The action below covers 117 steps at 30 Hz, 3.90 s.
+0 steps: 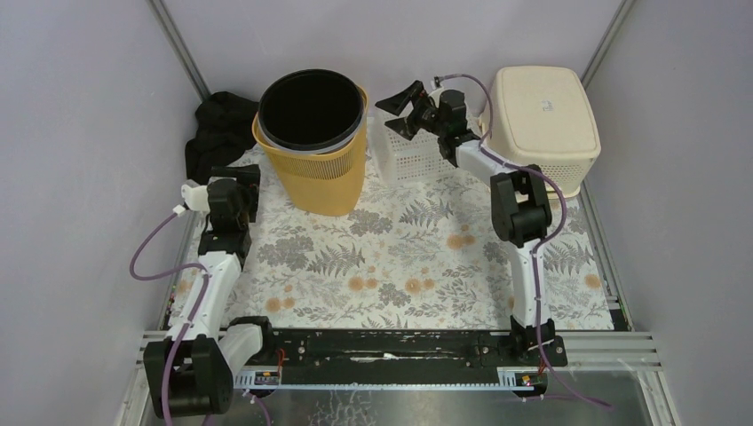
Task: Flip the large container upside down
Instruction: Move the container to the center of the board.
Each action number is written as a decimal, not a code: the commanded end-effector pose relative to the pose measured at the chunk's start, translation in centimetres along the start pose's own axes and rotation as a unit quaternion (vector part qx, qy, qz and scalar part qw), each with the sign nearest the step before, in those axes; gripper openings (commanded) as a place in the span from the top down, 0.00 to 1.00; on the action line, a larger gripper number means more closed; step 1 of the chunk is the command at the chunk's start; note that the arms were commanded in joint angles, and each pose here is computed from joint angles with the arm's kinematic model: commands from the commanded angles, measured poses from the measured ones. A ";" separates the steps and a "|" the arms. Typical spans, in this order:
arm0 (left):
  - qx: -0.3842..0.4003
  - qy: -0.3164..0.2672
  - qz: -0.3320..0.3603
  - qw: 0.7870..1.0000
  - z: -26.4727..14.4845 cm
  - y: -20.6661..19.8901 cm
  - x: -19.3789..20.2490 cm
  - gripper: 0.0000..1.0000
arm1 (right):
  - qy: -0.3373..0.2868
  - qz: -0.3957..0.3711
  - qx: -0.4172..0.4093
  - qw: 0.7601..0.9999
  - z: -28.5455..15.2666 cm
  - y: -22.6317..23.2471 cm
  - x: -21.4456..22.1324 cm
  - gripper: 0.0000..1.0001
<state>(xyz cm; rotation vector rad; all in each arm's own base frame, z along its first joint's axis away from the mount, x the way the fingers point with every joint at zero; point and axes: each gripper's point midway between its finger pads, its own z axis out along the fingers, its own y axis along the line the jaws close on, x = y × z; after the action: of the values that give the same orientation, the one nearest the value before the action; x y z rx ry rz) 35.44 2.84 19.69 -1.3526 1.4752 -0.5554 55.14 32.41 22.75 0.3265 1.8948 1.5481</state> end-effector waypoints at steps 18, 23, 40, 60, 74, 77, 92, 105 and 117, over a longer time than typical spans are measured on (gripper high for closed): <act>0.048 -0.028 -0.018 0.998 5.4 -1.3 0.0 0.00 | 0.098 -0.023 -0.111 0.989 4.8 4.1 7.3 0.02; 0.042 -0.010 -0.009 0.999 5.8 -0.5 0.9 0.00 | 0.112 -0.014 -0.113 0.987 2.5 3.4 10.0 0.02; 0.058 0.033 0.008 0.998 4.0 0.5 2.6 0.01 | 0.175 -0.090 -0.107 0.974 -7.2 6.7 21.4 0.03; 0.078 0.108 0.042 0.990 3.2 -0.3 6.5 0.03 | 0.025 -0.101 -0.001 0.995 -16.7 4.0 11.1 0.01; 0.066 0.122 0.060 0.989 3.3 -0.6 6.8 0.03 | 0.000 0.027 -0.094 0.995 -3.3 3.8 2.7 0.02; 0.068 0.128 0.064 0.987 3.4 -0.8 7.0 0.03 | 0.038 0.034 -0.100 0.994 -1.7 3.5 5.2 0.03; 0.047 0.206 0.110 0.971 3.6 0.2 10.7 0.03 | 0.131 0.035 -0.091 0.987 -5.5 1.7 17.0 0.03; 0.070 0.256 0.143 0.953 0.4 0.2 15.3 0.03 | 0.148 -0.002 -0.081 0.986 -10.0 3.3 20.8 0.03; 0.104 0.312 0.161 0.931 -5.7 -0.4 20.9 0.04 | 0.153 -0.042 -0.037 0.987 -15.9 2.8 23.3 0.03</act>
<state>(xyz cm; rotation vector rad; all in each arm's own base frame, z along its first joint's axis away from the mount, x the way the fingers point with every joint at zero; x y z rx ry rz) 37.70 -8.43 14.55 -1.0831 1.8028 -0.6732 38.01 27.16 14.52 0.5501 1.9966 1.3635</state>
